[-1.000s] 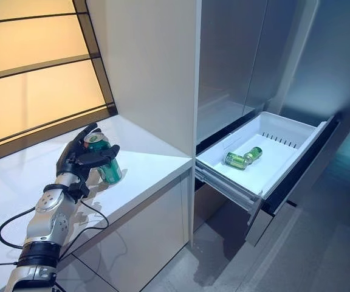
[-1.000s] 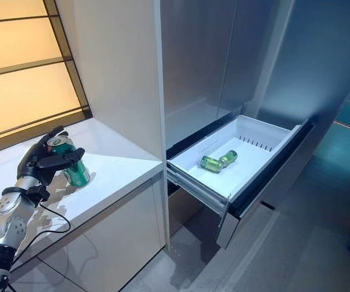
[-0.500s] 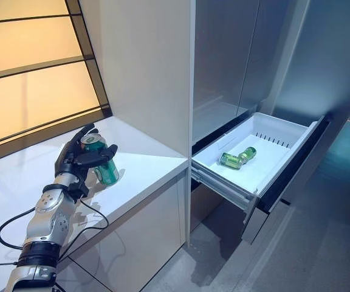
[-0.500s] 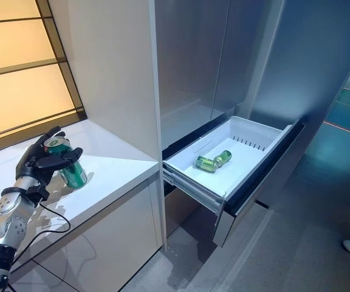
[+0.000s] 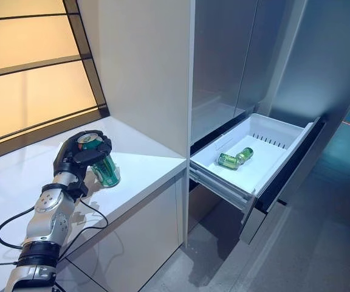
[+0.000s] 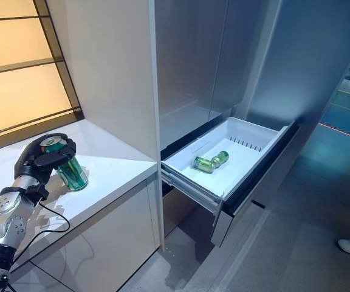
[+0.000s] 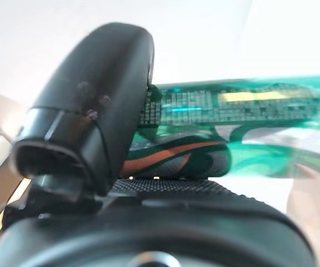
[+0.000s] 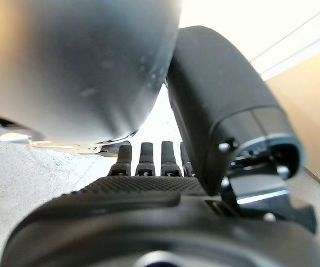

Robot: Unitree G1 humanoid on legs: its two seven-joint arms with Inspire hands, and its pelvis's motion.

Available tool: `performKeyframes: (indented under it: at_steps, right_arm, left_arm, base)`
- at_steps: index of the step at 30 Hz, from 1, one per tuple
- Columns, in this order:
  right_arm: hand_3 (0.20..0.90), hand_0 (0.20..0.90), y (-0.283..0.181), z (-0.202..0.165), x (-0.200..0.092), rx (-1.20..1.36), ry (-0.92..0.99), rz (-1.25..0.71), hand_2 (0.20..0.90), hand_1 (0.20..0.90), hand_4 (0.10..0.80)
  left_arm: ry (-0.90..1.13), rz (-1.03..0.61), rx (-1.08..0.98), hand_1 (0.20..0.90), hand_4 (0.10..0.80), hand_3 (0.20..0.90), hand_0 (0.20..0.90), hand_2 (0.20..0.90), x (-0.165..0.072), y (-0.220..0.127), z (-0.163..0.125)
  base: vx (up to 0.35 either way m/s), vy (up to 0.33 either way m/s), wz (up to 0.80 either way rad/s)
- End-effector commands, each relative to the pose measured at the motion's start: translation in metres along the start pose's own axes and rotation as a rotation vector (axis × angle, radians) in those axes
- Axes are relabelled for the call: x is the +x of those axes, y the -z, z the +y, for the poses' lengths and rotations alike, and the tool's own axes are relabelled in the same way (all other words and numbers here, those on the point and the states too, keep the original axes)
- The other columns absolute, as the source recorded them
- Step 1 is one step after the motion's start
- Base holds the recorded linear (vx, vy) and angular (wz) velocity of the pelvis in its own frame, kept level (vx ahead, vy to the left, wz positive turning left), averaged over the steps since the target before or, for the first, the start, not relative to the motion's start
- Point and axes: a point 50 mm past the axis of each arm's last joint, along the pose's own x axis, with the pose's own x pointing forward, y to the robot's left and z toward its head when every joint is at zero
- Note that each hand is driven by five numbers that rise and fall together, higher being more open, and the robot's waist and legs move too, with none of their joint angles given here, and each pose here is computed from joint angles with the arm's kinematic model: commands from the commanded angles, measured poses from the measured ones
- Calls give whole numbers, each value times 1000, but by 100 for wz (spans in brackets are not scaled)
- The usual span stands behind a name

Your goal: Put drinks into fridge and close the fridge

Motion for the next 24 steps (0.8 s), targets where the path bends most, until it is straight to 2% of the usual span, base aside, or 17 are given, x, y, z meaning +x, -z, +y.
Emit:
performKeyframes:
  at_steps: [1,6,8,16,24]
  right_arm:
    - [900,900,5,-14,-4,-39,19,48,900,900,800]
    - [900,900,-11,-9,-3,-147,2,-27,900,900,800]
    - [900,900,-30,-2,-3,-322,-9,-95,900,900,800]
    - [900,900,-79,41,-10,-480,-128,-318,900,900,800]
    - [900,900,-106,80,-25,-647,-261,-433,900,900,800]
  left_arm:
    - [77,-435,68,300,100,200,300,300,27,-111,-16]
    - [115,-475,114,300,100,200,300,300,26,-119,-25]
    - [197,-549,127,300,100,200,300,300,20,-134,-41]
    - [544,-768,128,300,100,200,300,300,-16,-174,-114]
    - [721,-789,170,300,100,200,300,300,-28,-178,-144]
  base:
    - [0,0,0]
    - [0,0,0]
    - [0,0,0]
    - [-34,-6,-1]
    - [-17,0,-3]
